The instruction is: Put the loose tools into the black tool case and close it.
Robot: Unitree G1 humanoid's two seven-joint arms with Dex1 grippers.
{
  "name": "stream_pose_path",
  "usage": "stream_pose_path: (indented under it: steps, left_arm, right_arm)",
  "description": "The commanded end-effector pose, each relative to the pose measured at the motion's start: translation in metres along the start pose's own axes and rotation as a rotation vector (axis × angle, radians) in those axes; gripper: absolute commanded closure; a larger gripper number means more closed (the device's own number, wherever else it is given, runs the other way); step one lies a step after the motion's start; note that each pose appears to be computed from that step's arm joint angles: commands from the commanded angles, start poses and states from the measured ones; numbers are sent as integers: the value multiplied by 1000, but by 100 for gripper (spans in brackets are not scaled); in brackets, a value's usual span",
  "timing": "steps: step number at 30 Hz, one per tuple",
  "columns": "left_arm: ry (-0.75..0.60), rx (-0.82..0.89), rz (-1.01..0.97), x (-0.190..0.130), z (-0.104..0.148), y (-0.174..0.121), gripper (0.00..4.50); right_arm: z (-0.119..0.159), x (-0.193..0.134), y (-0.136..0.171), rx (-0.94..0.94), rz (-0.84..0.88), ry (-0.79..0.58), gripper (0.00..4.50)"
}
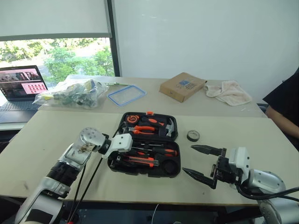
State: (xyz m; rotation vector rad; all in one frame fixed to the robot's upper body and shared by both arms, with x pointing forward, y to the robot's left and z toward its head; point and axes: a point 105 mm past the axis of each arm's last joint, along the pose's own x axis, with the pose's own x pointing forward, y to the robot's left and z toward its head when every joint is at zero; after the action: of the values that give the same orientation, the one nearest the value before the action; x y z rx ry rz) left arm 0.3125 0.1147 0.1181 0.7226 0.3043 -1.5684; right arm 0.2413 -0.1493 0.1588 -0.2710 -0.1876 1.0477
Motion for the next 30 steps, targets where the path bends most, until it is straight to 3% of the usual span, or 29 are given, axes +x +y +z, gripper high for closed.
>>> stream_pose_path:
  steps: [1,5,12,14,19,26,29,30]
  left_arm:
    - [21,-24,-38,2,2,-6,287]
    - [87,-60,-38,1,-5,-12,287]
    - [51,-108,-17,6,-1,-13,287]
    - [-9,-109,2,5,9,-11,186]
    - [-145,-75,-2,-6,33,-10,12]
    - [-215,-8,106,-29,41,4,12]
    - [-222,-1,116,-38,37,2,78]
    - [-219,6,125,-39,35,2,125]
  right_arm:
    - [10,3,0,-36,3,-29,0]
    - [9,6,-1,-36,6,-33,0]
    - [9,9,-1,-36,10,-42,0]
    - [8,9,-1,-34,13,-43,0]
    - [7,9,1,-30,18,-44,0]
    - [6,11,2,-27,21,-50,0]
    - [5,11,3,-22,24,-50,0]
    - [5,10,4,-20,24,-49,0]
